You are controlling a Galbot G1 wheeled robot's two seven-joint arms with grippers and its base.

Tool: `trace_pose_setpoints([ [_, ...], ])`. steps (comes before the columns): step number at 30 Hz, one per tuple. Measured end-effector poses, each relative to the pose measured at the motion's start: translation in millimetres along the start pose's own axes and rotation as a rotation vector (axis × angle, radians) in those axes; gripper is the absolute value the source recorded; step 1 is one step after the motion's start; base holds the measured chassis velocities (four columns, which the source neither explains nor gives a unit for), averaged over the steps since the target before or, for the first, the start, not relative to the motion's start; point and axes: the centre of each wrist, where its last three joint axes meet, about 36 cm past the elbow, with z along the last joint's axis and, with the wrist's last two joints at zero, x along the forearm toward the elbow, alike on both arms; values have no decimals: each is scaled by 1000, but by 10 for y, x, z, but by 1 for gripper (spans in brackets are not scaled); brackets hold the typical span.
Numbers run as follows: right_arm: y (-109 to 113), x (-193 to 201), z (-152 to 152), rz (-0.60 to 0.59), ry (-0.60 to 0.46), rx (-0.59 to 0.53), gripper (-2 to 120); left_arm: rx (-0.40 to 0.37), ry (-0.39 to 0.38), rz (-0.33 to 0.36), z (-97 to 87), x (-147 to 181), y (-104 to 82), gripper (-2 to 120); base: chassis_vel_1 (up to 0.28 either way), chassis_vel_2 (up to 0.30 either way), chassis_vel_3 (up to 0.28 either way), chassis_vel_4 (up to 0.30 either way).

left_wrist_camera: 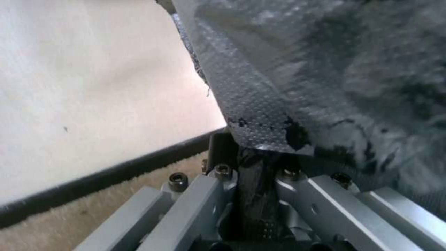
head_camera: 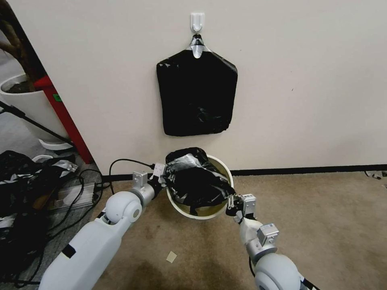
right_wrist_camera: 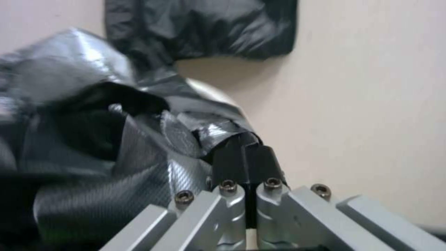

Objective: Place a trash bag onto the trash bin.

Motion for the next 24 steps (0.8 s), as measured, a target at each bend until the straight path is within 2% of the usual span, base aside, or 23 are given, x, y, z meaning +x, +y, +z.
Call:
trace_pose_setpoints([
  [3,-73,-64,38,43,-19,64,0,-67,-12,24,33,20,64,3,0,0,0,0],
  [4,-73,-64,38,43,-19,64,0,-67,-12,24,33,20,64,3,0,0,0,0],
  [6,-103,-108,51,72,-9,79,0,-122,-9,75,73,48,91,3,0,0,0,0],
  [9,-134,-147,63,85,-5,87,0,-138,-4,107,88,63,103,3,0,0,0,0],
  [12,-261,-288,116,116,40,94,0,-165,-4,205,83,83,150,3,0,0,0,0],
  [15,-332,-360,150,131,74,75,0,-174,-6,238,64,87,184,3,0,0,0,0],
  [18,-385,-401,186,142,108,49,0,-173,-10,247,45,87,204,3,0,0,0,0],
  [20,-438,-395,238,158,169,13,0,-135,-34,250,2,88,237,3,0,0,0,0],
  [22,-435,-384,245,156,179,6,0,-126,-39,252,-4,85,239,3,0,0,0,0],
  [24,-335,-225,310,122,265,-47,0,-63,-68,244,-52,68,256,3,0,0,0,0],
])
